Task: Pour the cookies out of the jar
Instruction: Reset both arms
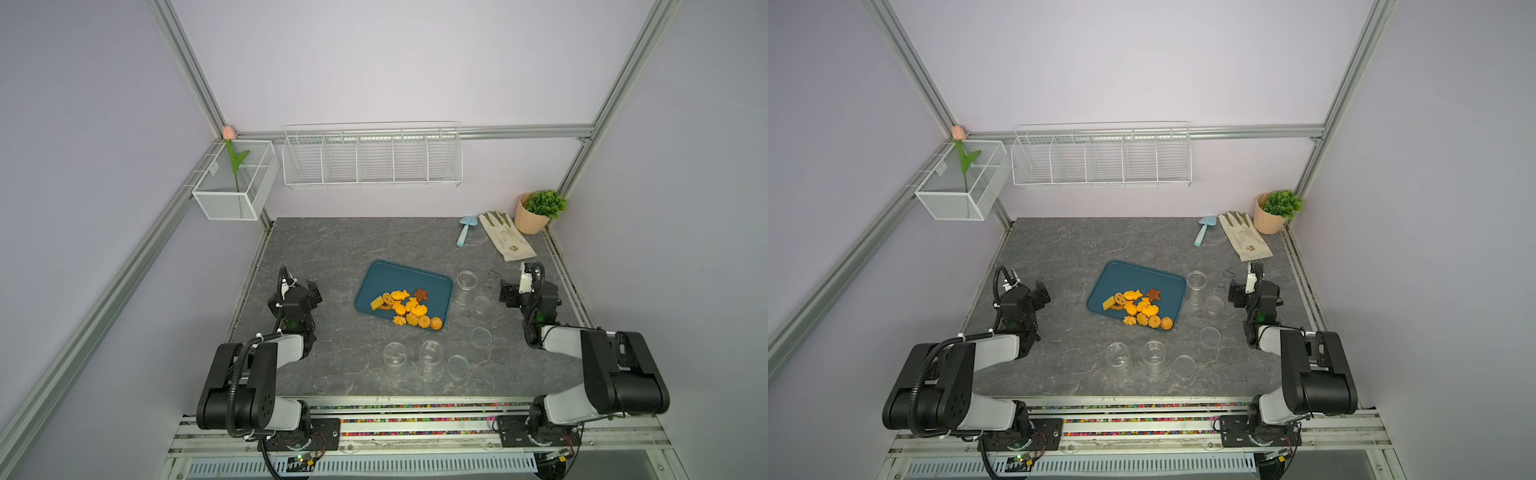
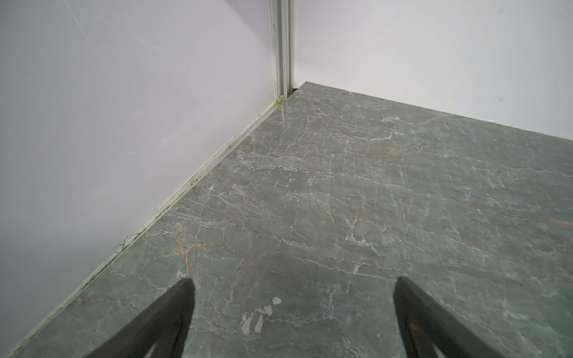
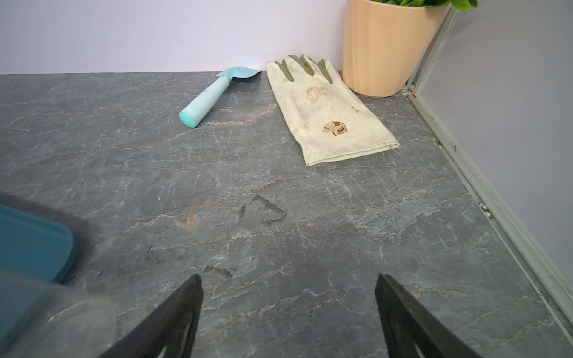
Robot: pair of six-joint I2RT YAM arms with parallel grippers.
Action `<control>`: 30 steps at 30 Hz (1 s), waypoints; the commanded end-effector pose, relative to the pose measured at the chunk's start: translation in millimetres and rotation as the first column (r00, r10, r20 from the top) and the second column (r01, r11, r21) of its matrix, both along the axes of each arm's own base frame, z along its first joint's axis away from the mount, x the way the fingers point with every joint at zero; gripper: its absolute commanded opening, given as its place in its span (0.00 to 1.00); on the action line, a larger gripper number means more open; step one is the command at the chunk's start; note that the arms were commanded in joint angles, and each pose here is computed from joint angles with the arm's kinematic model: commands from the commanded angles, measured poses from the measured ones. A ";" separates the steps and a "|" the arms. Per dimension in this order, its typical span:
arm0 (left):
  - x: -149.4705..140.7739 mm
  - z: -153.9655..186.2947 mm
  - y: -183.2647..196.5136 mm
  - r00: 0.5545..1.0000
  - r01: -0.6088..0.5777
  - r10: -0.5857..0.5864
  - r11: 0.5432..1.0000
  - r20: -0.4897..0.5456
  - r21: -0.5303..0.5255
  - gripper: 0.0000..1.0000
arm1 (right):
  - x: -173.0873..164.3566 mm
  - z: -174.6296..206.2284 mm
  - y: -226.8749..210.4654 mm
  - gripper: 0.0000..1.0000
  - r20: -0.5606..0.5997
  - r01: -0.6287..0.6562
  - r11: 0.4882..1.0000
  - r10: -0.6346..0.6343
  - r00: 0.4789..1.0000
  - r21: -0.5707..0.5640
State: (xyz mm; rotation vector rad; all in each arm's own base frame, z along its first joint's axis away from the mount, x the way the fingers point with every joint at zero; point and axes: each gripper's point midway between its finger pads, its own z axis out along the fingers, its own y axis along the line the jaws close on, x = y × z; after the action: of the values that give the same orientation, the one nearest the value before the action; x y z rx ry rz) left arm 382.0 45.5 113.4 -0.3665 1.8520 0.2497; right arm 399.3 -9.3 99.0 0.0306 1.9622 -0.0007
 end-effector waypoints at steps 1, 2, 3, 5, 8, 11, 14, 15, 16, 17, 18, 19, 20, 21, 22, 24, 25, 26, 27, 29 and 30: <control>10.1 7.0 -6.3 0.997 0.054 -0.054 0.999 0.054 -0.003 0.99 | -1.1 -4.2 5.6 0.89 0.006 -0.039 0.999 0.039 0.999 -0.027; 11.0 3.8 -9.2 0.996 0.075 -0.075 0.997 0.048 0.001 0.99 | -1.1 -4.1 5.6 0.89 0.007 -0.038 0.999 0.039 0.999 -0.027; 13.0 4.1 -12.6 0.994 0.098 -0.098 0.995 0.057 0.009 0.99 | -1.2 -4.8 5.9 0.89 0.005 -0.039 0.999 0.039 0.999 -0.026; 15.5 3.5 -17.8 0.989 0.132 -0.133 0.991 0.065 0.019 0.99 | -1.3 -4.3 6.0 0.89 0.006 -0.040 0.999 0.040 0.999 -0.025; 18.5 4.0 -21.8 0.985 0.160 -0.161 0.987 0.063 0.024 0.99 | -1.6 -4.8 5.9 0.89 0.005 -0.039 0.999 0.039 0.999 -0.025; 19.5 3.8 -23.8 0.983 0.175 -0.176 0.984 0.059 0.025 0.99 | -2.5 -5.2 7.3 0.89 0.008 -0.047 0.999 0.047 0.999 -0.025; 20.0 2.5 -25.0 0.982 0.182 -0.183 0.983 0.053 0.024 0.99 | -4.6 -6.8 8.1 0.89 0.026 -0.053 0.998 0.054 0.998 -0.028; 20.0 2.8 -24.8 0.982 0.182 -0.183 0.983 0.054 0.024 0.99 | -5.2 -6.2 8.9 0.89 0.032 -0.056 0.998 0.057 0.998 -0.030; 20.1 2.7 -25.2 0.981 0.185 -0.186 0.983 0.054 0.024 0.99 | -5.8 -5.9 10.3 0.89 0.037 -0.062 0.998 0.063 0.997 -0.033; 20.8 2.5 -28.9 0.977 0.207 -0.208 0.978 0.051 0.027 0.99 | -6.7 -5.8 11.7 0.89 0.041 -0.068 0.997 0.070 0.997 -0.036; 22.6 1.5 -35.1 0.968 0.247 -0.248 0.968 0.041 0.032 0.99 | -8.0 -5.3 13.5 0.89 0.048 -0.076 0.996 0.078 0.996 -0.040; 22.6 1.8 -38.2 0.963 0.266 -0.267 0.963 0.040 0.039 0.99 | -9.2 -4.3 14.9 0.89 0.057 -0.081 0.996 0.084 0.995 -0.045; 21.8 2.5 -39.9 0.960 0.275 -0.277 0.961 0.047 0.040 0.99 | -11.0 -3.2 17.0 0.89 0.067 -0.091 0.995 0.094 0.993 -0.050; 21.0 2.2 -43.4 0.953 0.297 -0.299 0.954 0.048 0.042 0.99 | -13.3 -2.5 18.6 0.89 0.078 -0.097 0.994 0.101 0.992 -0.056; 20.2 2.3 -45.0 0.950 0.306 -0.309 0.951 0.051 0.046 0.99 | -15.1 -1.5 20.5 0.89 0.088 -0.104 0.993 0.109 0.990 -0.063; 20.6 2.2 -43.9 0.952 0.300 -0.301 0.953 0.050 0.043 0.99 | -19.3 0.0 22.4 0.89 0.105 -0.105 0.992 0.112 0.988 -0.075; 22.1 2.0 -42.1 0.956 0.288 -0.289 0.957 0.047 0.038 0.99 | -20.3 0.7 22.6 0.89 0.112 -0.104 0.991 0.112 0.987 -0.081; 23.2 1.5 -37.3 0.964 0.261 -0.262 0.965 0.042 0.032 0.99 | -21.1 0.8 23.0 0.89 0.115 -0.103 0.991 0.113 0.987 -0.084; 23.7 1.8 -35.3 0.967 0.251 -0.252 0.968 0.042 0.028 0.99 | -21.1 0.4 23.1 0.89 0.114 -0.104 0.991 0.113 0.987 -0.083; 23.2 1.3 -35.5 0.967 0.251 -0.252 0.968 0.040 0.028 0.99 | -19.5 0.1 23.2 0.89 0.110 -0.104 0.991 0.112 0.988 -0.081; 23.5 1.8 -35.4 0.967 0.251 -0.252 0.968 0.041 0.028 0.99 | -19.0 -0.4 22.8 0.89 0.106 -0.102 0.991 0.111 0.988 -0.081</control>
State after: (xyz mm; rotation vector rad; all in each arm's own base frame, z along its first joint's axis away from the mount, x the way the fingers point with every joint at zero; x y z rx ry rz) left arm 402.0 6.3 111.4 -0.1134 1.8392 0.0723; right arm 376.0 11.1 85.3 -0.0841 1.9088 0.0165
